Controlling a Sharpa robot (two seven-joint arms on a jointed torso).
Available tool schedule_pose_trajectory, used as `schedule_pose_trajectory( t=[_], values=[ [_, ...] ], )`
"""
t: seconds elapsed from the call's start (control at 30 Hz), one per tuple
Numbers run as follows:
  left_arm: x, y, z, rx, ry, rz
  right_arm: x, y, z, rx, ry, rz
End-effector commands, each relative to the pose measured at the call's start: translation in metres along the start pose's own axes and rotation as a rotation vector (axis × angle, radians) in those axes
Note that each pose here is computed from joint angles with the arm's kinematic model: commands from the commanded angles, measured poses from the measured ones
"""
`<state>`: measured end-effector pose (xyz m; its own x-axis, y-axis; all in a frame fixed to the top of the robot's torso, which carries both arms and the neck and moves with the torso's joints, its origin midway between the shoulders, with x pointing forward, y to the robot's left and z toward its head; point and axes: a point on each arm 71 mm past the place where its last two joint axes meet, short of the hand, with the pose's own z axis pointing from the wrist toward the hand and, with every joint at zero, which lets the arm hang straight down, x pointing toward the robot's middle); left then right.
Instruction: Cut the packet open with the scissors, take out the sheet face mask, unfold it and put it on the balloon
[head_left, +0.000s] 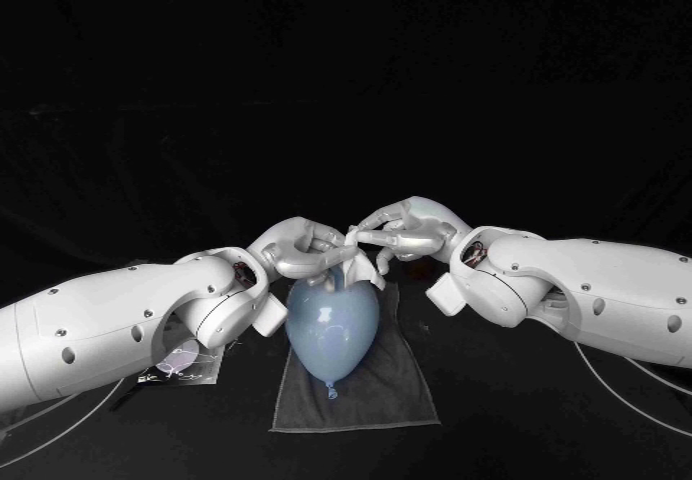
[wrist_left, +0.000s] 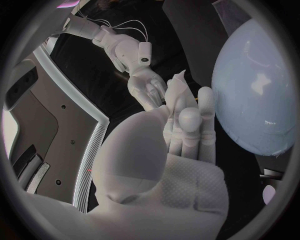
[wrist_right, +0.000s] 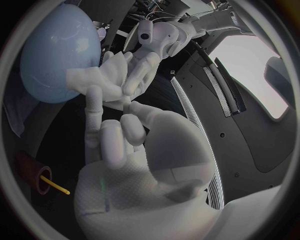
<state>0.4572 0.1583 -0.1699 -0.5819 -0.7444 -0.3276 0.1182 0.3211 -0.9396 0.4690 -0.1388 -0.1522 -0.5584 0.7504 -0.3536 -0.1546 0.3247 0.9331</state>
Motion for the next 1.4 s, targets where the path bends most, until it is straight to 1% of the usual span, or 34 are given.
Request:
schedule_pose_trajectory(
  t=[0.03, 0.2, 0.83, 1.17, 1.4],
  values=[
    [0.0044, -0.002, 0.0003, 0.011, 0.043, -0.012, 0.0003, 0.0008, 0.0002, -0.009, 0.004, 0.008],
    [0.005, -0.0022, 0.0003, 0.011, 0.049, -0.013, -0.0008, 0.0005, 0.0005, -0.007, -0.009, 0.008],
    [0.0037, -0.0014, -0.0012, 0.011, 0.056, -0.014, -0.0048, -0.002, -0.0017, 0.001, -0.03, 0.002],
    [0.0026, -0.0009, -0.0022, 0.011, 0.058, -0.024, -0.0052, -0.0029, -0.003, 0.003, -0.022, -0.007],
    [0.0027, -0.0007, -0.0028, 0.011, 0.065, -0.035, -0.0061, -0.0037, -0.0036, 0.007, -0.031, -0.02]
  ],
)
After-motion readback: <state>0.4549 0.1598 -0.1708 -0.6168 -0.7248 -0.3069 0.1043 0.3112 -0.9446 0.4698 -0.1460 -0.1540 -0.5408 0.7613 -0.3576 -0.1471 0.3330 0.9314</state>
